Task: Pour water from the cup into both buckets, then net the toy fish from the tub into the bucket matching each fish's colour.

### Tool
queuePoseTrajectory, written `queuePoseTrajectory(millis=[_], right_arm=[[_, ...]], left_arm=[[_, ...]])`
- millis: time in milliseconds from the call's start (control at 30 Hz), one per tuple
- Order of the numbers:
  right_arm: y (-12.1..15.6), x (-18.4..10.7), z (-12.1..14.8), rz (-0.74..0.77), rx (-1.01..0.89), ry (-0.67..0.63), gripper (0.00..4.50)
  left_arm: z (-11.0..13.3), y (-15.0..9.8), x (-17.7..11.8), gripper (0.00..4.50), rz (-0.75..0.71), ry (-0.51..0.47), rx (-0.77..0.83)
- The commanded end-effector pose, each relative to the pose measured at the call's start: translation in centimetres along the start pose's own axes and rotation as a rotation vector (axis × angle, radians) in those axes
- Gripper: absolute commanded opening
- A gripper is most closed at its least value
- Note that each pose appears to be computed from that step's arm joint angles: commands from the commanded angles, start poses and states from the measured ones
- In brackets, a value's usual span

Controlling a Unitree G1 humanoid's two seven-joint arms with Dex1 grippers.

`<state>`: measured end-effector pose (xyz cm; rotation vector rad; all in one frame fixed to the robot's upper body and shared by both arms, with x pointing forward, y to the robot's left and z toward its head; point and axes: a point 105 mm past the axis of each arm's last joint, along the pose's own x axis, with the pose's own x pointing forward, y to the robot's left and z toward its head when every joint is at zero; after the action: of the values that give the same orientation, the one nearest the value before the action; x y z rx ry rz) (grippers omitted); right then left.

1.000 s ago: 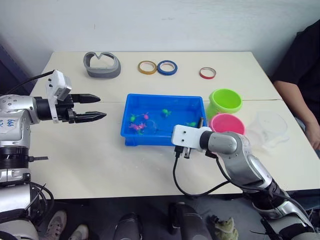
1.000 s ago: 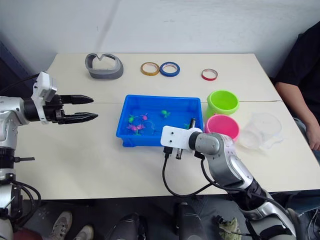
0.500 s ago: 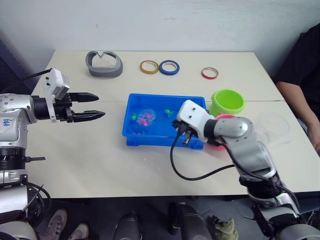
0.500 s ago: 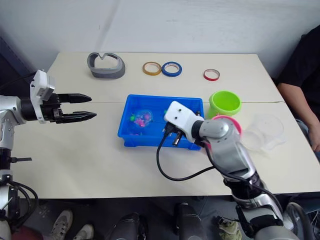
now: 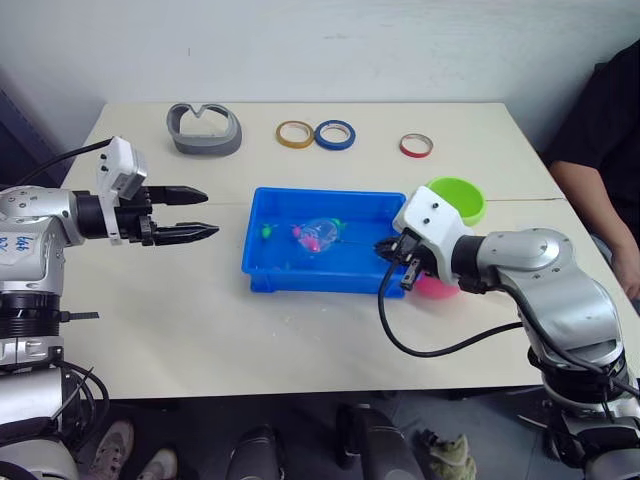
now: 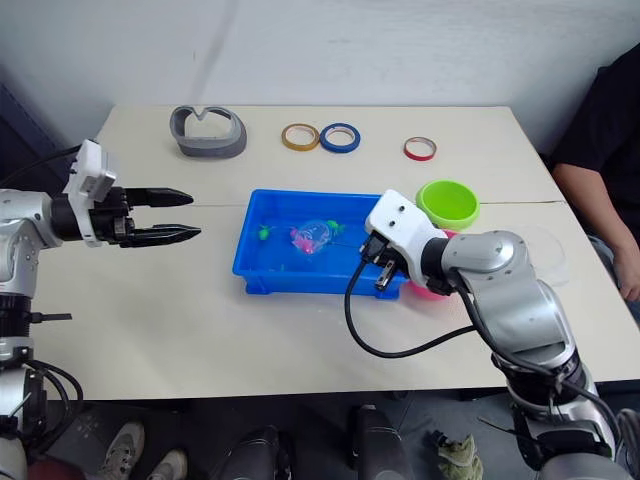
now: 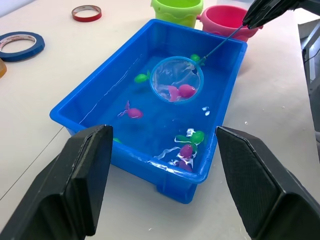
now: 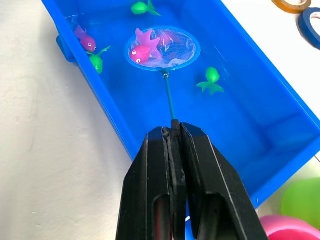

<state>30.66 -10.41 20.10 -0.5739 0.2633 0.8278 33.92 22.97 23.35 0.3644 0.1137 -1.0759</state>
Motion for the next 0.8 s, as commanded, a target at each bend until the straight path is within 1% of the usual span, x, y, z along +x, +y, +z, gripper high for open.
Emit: queuePoseTrajectory(millis=[33, 167, 300, 467, 600, 667, 733, 800], right_arm=[[-0.3, -0.9, 0.9, -0.036, -0.022, -0.040, 0.00], [-0.8, -1.3, 0.8, -0.055, -0.008, -0.052, 0.00], [-2.1, -3.4, 0.6, -0.121, 0.004, -0.080, 0.00], [-3.2, -6.7, 0.2, -0.212, -0.038, -0.073, 0.00], [-4.0, -10.6, 0.0, -0.315, -0.052, -0.050, 0.00], [-4.0, -12.0, -0.1, -0.349, -0.052, -0.033, 0.00], [-4.0, -14.0, -0.7, -0.411, -0.051, 0.008, 0.00], [-4.0, -15.4, -1.2, -0.461, -0.040, 0.042, 0.00]], left_arm=[[1.5, 0.1, 0.0, 3.60, -0.008, -0.025, 0.048], [1.6, -0.2, 0.9, 3.60, -0.045, -0.035, 0.049], [1.8, -1.0, 2.8, 3.60, -0.126, -0.062, 0.053], [2.2, -1.3, 5.0, 3.60, -0.208, -0.090, 0.067], [2.7, -1.3, 7.0, 3.60, -0.265, -0.130, 0.087], [2.8, -1.2, 7.6, 3.60, -0.281, -0.146, 0.090], [2.9, -1.2, 8.4, 3.60, -0.298, -0.157, 0.094], [3.1, -1.2, 9.0, 3.60, -0.312, -0.164, 0.097]])
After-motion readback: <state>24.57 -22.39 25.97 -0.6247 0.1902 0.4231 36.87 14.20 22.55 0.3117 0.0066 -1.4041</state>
